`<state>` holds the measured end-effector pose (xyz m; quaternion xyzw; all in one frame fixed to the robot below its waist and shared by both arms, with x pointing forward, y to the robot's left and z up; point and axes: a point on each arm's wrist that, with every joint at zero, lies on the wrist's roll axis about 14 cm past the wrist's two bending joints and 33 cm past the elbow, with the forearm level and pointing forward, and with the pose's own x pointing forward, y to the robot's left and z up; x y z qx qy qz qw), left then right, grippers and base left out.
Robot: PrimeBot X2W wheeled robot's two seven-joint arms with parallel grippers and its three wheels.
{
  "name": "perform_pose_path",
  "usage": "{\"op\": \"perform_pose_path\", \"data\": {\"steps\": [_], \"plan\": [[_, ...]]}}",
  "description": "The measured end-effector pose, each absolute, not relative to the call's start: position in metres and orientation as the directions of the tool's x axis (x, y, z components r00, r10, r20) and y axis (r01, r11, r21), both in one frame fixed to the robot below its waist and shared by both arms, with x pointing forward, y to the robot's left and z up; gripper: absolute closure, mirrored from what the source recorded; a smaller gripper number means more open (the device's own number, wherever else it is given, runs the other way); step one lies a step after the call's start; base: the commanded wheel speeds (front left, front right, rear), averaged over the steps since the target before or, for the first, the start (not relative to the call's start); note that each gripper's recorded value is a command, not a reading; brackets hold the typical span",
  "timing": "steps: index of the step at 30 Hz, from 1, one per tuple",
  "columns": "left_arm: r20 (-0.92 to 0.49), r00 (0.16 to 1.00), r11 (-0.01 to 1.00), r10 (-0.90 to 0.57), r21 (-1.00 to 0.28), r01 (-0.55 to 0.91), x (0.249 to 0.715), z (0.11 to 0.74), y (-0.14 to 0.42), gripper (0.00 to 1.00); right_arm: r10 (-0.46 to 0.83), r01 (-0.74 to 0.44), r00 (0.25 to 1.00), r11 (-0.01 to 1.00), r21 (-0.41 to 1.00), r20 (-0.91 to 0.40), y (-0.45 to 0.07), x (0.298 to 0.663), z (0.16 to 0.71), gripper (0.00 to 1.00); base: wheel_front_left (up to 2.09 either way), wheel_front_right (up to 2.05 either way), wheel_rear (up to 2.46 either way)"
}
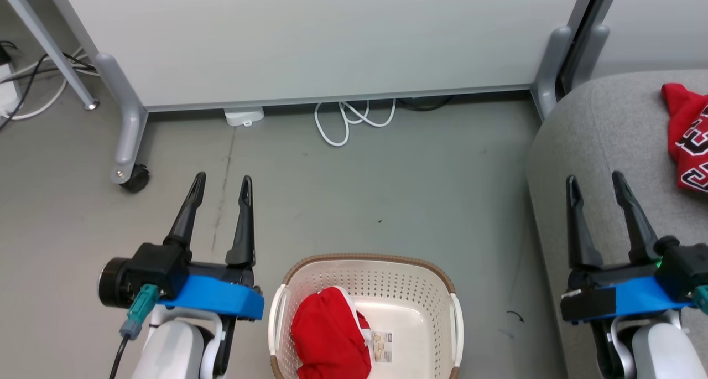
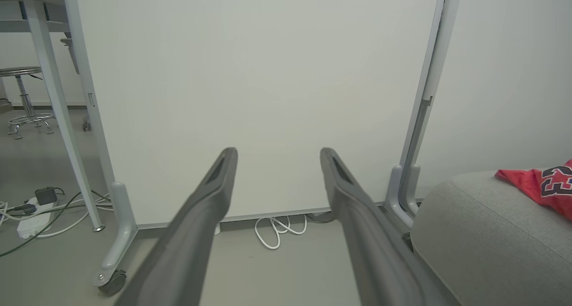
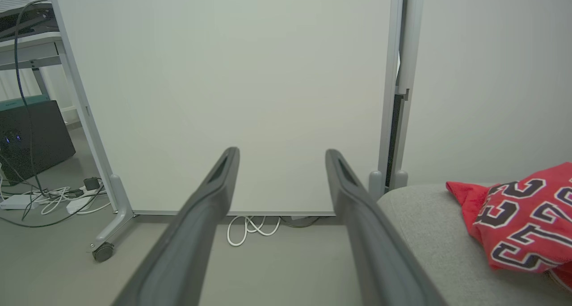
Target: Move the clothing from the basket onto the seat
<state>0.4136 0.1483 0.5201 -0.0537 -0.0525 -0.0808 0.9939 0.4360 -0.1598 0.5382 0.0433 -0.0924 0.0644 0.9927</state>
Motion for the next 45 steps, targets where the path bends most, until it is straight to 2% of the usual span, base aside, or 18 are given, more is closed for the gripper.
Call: {"op": "perform_pose_path", "data": {"steps": [16, 34, 39, 45], "plan": [[0.084, 0.991, 0.988, -0.106, -0.102, 0.114, 0.379, 0.508, 0.164, 0.00, 0.119, -0.133, 0.979, 0.988, 0.075, 0.166, -0.159, 0.400, 0.532, 0.00, 0.00, 0.00, 0.00], [0.068, 0.992, 0.988, -0.106, -0.103, 0.112, 0.373, 0.503, 0.165, 0.00, 0.118, -0.135, 0.980, 0.986, 0.099, 0.162, -0.157, 0.397, 0.530, 0.00, 0.00, 0.00, 0.00], [0.062, 0.988, 0.984, -0.143, -0.095, 0.148, 0.380, 0.502, 0.153, 0.00, 0.115, -0.131, 0.982, 0.986, 0.100, 0.153, -0.159, 0.398, 0.527, 0.00, 0.00, 0.00, 0.00], [0.035, 0.961, 0.960, -0.275, -0.036, 0.276, 0.399, 0.498, 0.121, 0.00, 0.115, -0.131, 0.982, 0.986, 0.101, 0.151, -0.158, 0.405, 0.526, 0.00, 0.00, 0.00, 0.00]]}}
